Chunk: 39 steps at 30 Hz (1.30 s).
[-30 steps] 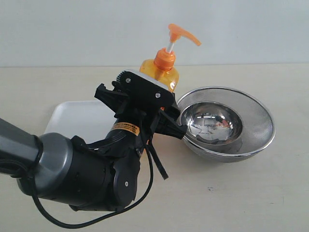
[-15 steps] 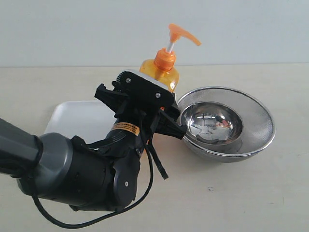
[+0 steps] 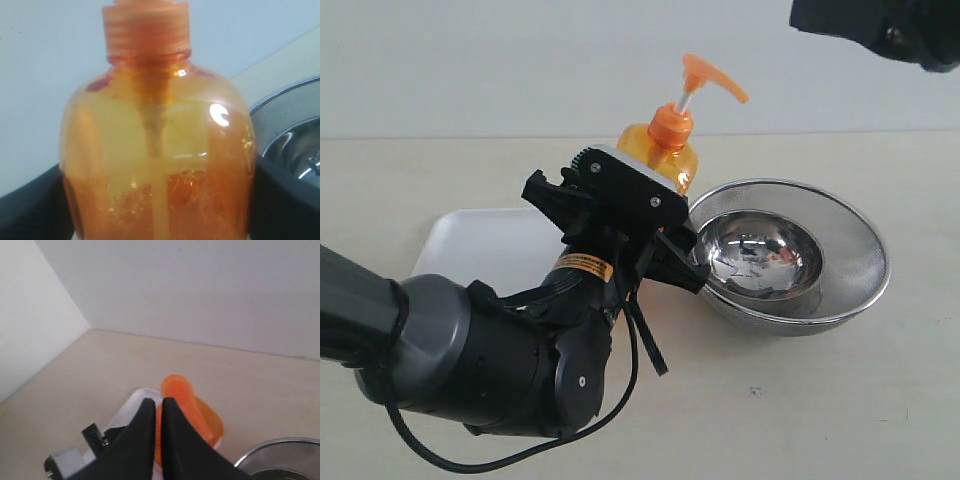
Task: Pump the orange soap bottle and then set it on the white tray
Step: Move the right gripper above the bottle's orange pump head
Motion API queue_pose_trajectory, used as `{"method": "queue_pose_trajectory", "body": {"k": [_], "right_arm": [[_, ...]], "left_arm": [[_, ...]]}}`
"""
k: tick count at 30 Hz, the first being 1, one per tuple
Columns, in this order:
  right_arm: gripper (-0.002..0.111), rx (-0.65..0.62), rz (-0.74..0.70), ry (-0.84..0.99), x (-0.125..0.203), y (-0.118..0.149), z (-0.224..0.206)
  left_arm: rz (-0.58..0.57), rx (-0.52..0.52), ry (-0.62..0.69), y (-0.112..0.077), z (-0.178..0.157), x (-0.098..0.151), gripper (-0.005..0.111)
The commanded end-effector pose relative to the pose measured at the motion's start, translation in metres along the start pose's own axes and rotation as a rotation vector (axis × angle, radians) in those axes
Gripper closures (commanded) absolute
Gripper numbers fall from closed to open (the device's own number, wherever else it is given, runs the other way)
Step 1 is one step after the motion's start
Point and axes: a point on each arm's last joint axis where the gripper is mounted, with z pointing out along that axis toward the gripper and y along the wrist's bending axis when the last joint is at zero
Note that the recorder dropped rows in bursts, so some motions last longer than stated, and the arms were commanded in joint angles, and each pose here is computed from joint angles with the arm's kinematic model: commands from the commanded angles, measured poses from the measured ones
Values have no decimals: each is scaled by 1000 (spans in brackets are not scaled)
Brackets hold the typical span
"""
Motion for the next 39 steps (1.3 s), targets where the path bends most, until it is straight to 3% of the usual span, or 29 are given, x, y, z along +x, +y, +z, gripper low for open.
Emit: {"method": "queue_pose_trajectory", "body": {"k": [1,8,24,39], "right_arm": [[108,-127,11,76,-8,0,21],[108,-121,17,128,-4,-18,48],[108,-57,-47,144,3,-35,65],[108,-100,-89,124,-2,-31,66]], "left_arm": [[13,-35,-79,6,-1,-15,102],[19,-27,-88,5,-1,-15,102],[-16,-22,-97,5,1,-19,102],[-14,-16,-92,4,1,-19,102]]}}
